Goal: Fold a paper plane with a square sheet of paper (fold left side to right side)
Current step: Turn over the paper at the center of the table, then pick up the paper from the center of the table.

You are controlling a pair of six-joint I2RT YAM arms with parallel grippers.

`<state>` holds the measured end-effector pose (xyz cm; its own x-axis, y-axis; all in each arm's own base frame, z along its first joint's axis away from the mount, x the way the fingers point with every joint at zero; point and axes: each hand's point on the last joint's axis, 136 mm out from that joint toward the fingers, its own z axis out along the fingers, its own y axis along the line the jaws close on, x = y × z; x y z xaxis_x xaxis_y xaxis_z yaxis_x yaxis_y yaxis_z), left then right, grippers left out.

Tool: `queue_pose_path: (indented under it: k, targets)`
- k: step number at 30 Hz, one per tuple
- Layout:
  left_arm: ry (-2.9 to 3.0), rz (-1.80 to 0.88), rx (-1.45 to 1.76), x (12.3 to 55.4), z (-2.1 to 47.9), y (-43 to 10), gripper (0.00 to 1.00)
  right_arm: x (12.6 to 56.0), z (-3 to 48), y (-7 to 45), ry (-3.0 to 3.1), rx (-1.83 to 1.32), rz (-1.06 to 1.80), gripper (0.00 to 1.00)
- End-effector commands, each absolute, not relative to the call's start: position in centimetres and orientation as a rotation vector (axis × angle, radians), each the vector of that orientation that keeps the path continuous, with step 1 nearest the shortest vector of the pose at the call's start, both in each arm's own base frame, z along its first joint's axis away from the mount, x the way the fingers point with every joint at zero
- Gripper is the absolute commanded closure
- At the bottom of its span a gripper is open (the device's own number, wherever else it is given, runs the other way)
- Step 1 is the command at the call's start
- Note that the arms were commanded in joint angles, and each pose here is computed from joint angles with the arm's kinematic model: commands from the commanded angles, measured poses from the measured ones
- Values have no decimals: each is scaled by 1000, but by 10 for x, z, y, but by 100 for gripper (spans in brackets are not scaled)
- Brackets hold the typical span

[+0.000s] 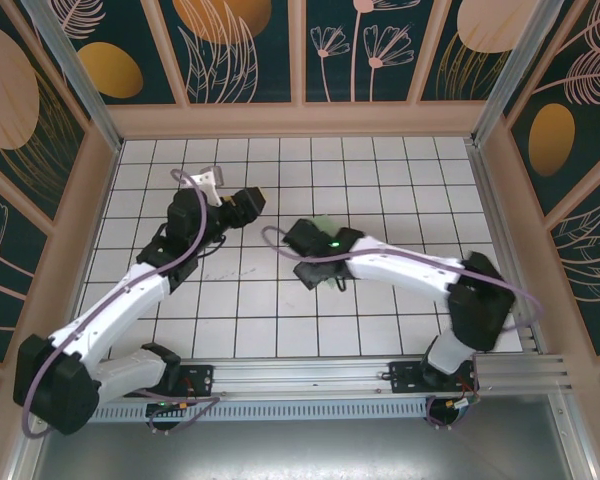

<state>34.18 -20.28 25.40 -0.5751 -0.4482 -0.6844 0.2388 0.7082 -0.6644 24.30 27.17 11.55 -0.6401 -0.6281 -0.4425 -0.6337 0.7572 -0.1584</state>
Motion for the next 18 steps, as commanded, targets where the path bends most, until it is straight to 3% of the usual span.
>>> queue_pose_path:
  k: [1, 7, 15, 18]
  targets:
    - [2039, -1084, -83, 344, 242, -234, 23, 262, 153, 274, 2381, -730, 350, 28]
    - [2180, -1231, -25, 349, 192, -281, 25, 289, 207, 231, 2165, -419, 573, 19]
    - [2308, -1280, -58, 358, 131, -315, 25, 298, 222, 169, 1984, -63, 810, 1]
    - [2356, -1293, -68, 363, 106, -324, 25, 298, 220, 154, 1942, 34, 865, 1]
